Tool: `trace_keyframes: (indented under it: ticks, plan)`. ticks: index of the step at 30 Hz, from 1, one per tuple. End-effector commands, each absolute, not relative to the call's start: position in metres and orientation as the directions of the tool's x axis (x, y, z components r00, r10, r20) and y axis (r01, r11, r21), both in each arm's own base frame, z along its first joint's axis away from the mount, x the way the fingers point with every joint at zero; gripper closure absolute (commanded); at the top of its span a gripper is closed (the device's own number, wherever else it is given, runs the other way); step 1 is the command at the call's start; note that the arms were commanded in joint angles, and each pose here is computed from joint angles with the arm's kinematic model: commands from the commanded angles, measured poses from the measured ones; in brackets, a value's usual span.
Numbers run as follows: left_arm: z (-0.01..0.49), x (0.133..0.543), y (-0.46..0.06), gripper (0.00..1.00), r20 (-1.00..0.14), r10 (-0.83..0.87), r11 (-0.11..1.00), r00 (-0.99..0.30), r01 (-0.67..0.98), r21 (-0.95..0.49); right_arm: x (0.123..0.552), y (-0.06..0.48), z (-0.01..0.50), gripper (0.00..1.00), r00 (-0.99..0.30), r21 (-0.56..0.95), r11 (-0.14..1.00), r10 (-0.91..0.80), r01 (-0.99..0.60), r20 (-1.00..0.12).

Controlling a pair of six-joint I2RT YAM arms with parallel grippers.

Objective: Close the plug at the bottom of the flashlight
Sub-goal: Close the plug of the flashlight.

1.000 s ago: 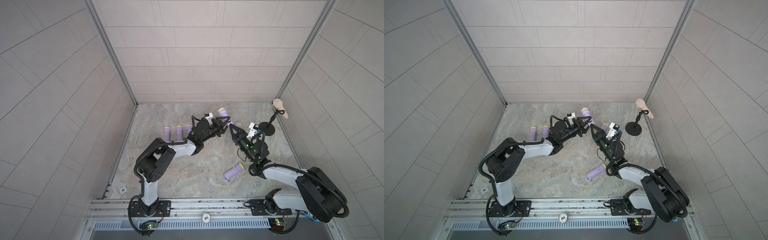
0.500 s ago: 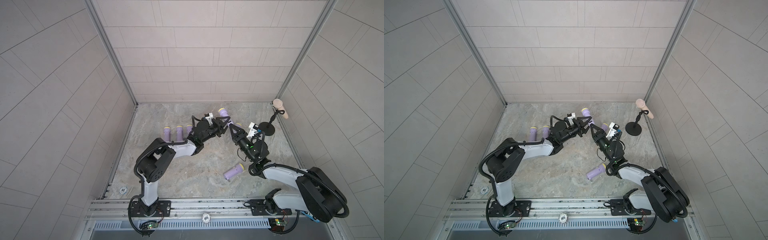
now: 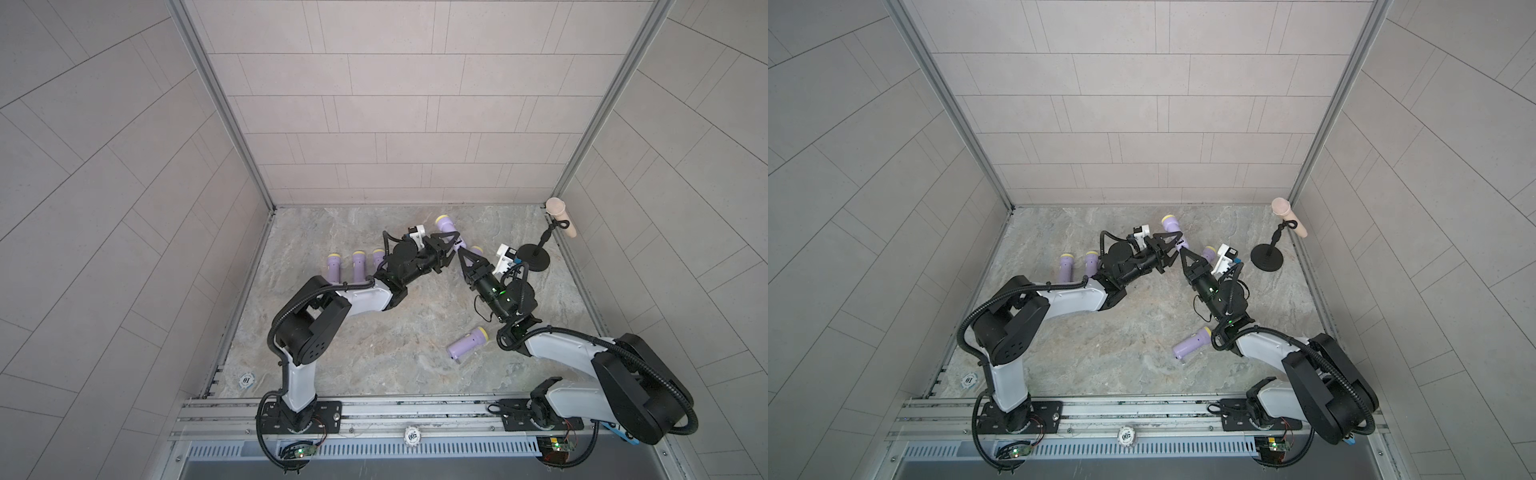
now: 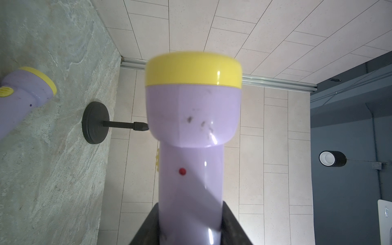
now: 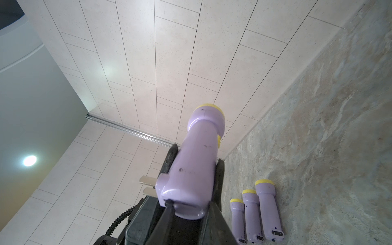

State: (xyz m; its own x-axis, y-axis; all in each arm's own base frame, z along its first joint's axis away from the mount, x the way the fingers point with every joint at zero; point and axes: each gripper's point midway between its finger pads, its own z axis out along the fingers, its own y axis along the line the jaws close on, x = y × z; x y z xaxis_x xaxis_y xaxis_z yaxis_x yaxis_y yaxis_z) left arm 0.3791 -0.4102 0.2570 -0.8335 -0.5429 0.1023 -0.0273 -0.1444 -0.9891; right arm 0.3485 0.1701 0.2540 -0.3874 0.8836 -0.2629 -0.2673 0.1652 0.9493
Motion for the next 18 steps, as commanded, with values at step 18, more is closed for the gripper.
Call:
trace_keyframes:
  ticks: [18]
  plan:
    - [0.281, 0.35, -0.419, 1.0, 0.098, -0.457, -0.21, -0.884, 0.0, -0.978, 0.338, 0.161, 0.273, 0.61, -0.344, 0.931, 0.159, 0.898, -0.329, -0.275]
